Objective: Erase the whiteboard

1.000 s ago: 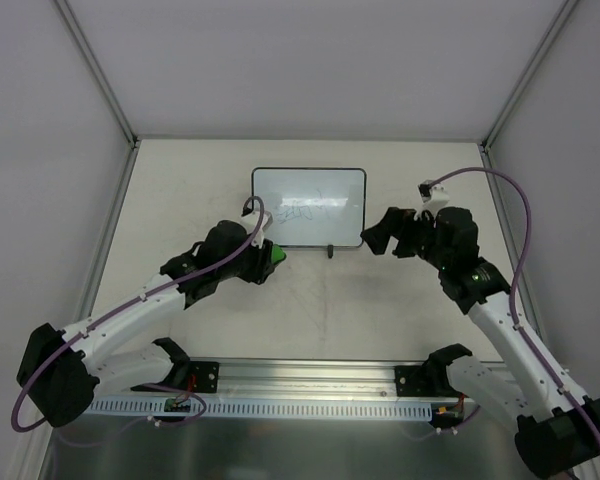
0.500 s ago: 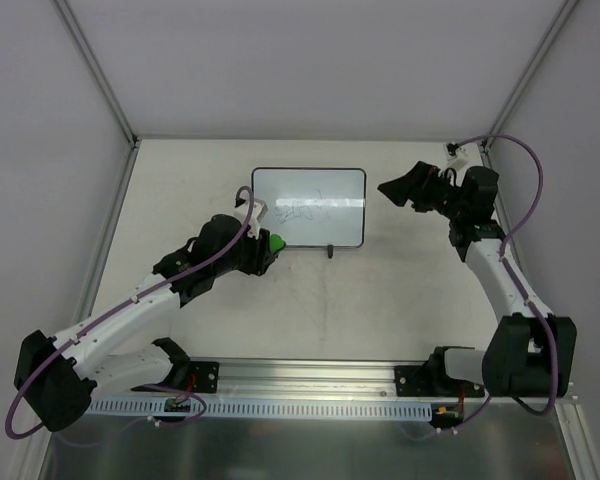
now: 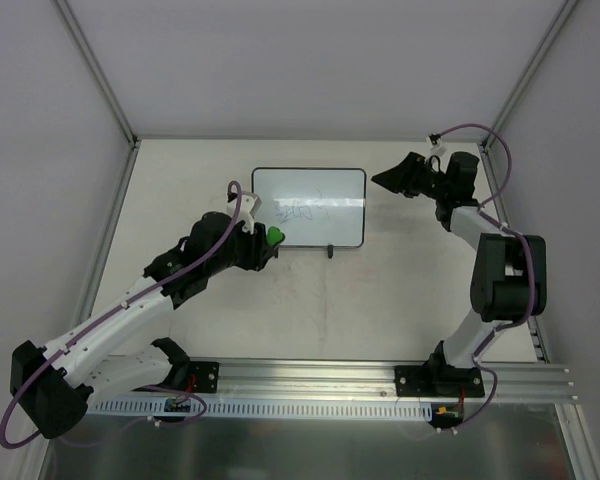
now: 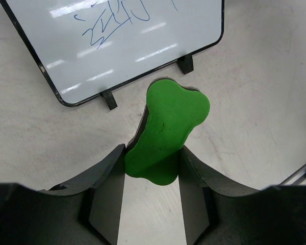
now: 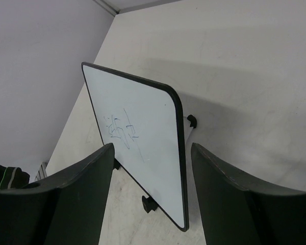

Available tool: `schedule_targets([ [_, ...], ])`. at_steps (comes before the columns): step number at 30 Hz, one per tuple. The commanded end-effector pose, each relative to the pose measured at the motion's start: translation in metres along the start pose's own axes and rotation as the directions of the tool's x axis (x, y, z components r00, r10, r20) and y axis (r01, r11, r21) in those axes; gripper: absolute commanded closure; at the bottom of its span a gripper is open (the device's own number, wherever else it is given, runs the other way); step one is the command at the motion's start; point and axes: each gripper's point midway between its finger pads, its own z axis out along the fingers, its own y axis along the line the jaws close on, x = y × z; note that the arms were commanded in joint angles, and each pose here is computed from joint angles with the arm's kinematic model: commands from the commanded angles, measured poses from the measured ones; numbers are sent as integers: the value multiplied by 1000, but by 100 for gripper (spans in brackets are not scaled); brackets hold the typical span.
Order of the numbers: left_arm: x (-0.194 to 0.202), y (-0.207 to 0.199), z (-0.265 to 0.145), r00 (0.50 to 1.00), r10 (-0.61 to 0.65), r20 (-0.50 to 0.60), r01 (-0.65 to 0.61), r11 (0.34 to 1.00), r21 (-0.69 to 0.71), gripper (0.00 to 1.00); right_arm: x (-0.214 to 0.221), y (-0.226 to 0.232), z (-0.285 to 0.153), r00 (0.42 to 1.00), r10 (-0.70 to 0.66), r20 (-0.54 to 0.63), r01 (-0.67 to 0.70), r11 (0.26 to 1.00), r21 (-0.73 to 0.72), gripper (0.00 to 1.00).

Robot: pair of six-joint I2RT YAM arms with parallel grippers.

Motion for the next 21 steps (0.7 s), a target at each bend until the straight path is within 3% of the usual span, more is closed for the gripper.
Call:
schedule_targets([
  [1, -25, -2, -7, 998, -26, 64, 26, 1000, -2, 100, -32, 17, 11, 991, -118, 70, 126, 984, -125, 35],
  [10, -27, -1, -8, 997, -26, 67, 26, 1000, -5, 100, -39, 4, 36, 994, -85, 71, 100, 962, -256, 39],
  [21, -25, 7, -2, 998, -30, 51, 32, 999, -40, 100, -24, -11, 55, 998, -35, 43, 46, 958, -284, 47],
])
